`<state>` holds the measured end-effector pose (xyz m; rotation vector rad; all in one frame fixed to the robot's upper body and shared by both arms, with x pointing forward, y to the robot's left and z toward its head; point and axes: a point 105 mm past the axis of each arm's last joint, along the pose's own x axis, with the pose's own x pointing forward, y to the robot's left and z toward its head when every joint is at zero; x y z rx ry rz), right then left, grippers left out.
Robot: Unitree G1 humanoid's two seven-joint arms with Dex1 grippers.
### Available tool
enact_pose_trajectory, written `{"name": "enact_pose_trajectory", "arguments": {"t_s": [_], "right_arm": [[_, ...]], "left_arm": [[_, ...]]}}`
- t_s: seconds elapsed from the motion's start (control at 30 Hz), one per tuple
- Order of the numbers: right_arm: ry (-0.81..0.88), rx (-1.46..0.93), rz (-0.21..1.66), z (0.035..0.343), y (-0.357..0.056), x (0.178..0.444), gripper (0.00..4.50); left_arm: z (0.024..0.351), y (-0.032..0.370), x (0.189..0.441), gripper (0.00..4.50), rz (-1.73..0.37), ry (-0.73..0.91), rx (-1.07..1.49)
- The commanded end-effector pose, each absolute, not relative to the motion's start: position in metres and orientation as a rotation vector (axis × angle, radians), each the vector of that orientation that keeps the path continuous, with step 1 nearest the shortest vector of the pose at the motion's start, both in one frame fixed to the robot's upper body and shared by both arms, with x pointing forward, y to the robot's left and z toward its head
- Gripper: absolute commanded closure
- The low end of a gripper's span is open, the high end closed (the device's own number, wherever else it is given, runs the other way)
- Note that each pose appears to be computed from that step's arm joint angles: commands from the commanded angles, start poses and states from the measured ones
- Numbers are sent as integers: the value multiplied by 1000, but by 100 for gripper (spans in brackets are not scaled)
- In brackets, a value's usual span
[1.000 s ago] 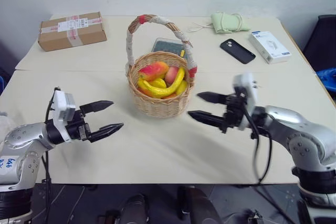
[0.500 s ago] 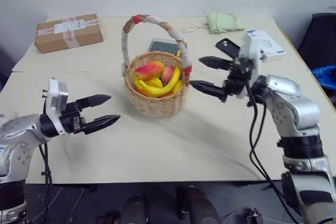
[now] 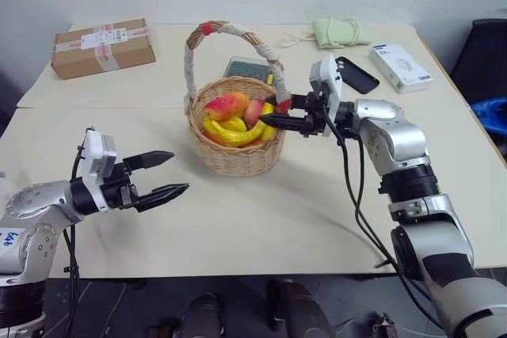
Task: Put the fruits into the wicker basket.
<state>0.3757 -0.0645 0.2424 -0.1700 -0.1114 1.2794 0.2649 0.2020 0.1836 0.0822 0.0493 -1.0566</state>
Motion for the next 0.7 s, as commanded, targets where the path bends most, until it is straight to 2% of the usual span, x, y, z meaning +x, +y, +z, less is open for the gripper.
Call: {"name": "enact_pose_trajectory", "arguments": {"t_s": [0.03,0.13,0.2,0.37,0.5,0.7], "right_arm": [[-220,-250,1280,263,-76,366,333],[-278,-229,1254,275,-85,353,430],[-294,-234,1238,278,-95,340,431],[-308,-243,1000,280,-146,309,431],[-310,-220,657,290,-215,288,431],[-267,-212,305,273,-305,268,431]], "left_arm": [[186,195,261,0,-1107,19,135],[178,191,259,0,-1165,51,135],[175,189,262,0,-1183,58,143],[171,179,276,0,-1234,42,147],[166,174,286,0,-1274,47,157],[173,174,302,0,-1275,-12,171]]}}
